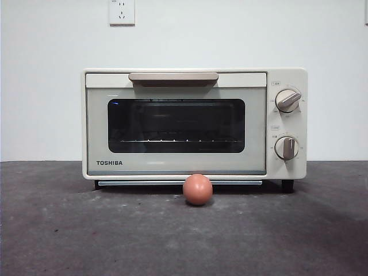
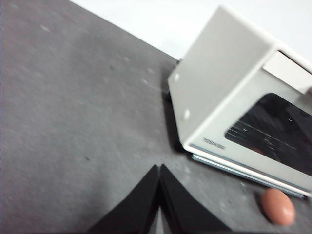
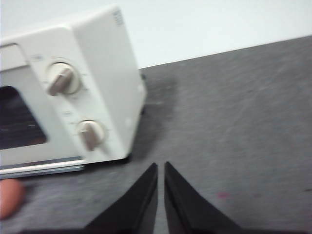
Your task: Eggoven
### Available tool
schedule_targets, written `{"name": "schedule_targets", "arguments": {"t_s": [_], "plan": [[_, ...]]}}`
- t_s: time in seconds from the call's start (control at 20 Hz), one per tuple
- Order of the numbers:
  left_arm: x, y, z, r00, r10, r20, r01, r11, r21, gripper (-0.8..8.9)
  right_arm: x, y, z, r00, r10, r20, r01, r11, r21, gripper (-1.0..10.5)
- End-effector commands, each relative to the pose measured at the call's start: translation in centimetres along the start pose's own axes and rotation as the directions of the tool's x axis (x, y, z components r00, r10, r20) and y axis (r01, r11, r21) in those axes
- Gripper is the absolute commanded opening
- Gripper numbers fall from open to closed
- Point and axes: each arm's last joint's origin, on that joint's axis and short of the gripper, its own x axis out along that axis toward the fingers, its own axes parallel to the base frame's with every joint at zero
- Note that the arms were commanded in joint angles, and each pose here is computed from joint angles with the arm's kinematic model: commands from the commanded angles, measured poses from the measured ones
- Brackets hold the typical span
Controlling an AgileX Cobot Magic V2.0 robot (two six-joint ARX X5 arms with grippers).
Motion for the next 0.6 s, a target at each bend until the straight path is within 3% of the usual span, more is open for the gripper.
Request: {"name": "schedule_targets", "arguments": {"t_s": [0.05, 0.4, 0.6], "plan": [[-0.4, -0.6, 0.7, 0.999, -0.038, -0.018, 0.037, 0.999, -0.024, 0.07, -0.5, 0.6, 1.6, 0.998, 0.042, 0.038, -0.046, 0.994, 0.095, 0.0], [-2.4, -3.1, 3.9, 0.997, -0.075, -0.021, 0.076, 0.997, 0.01, 0.07, -2.6, 2.5, 6.1, 0.991, 0.091, 0.093, -0.101, 0.989, 0.105, 0.0], [-3.3, -4.8, 6.0, 0.99, -0.116, -0.079, 0.122, 0.99, 0.077, 0.07, -3.6, 3.6, 8.7, 0.991, 0.13, 0.014, -0.131, 0.985, 0.112, 0.0]]}}
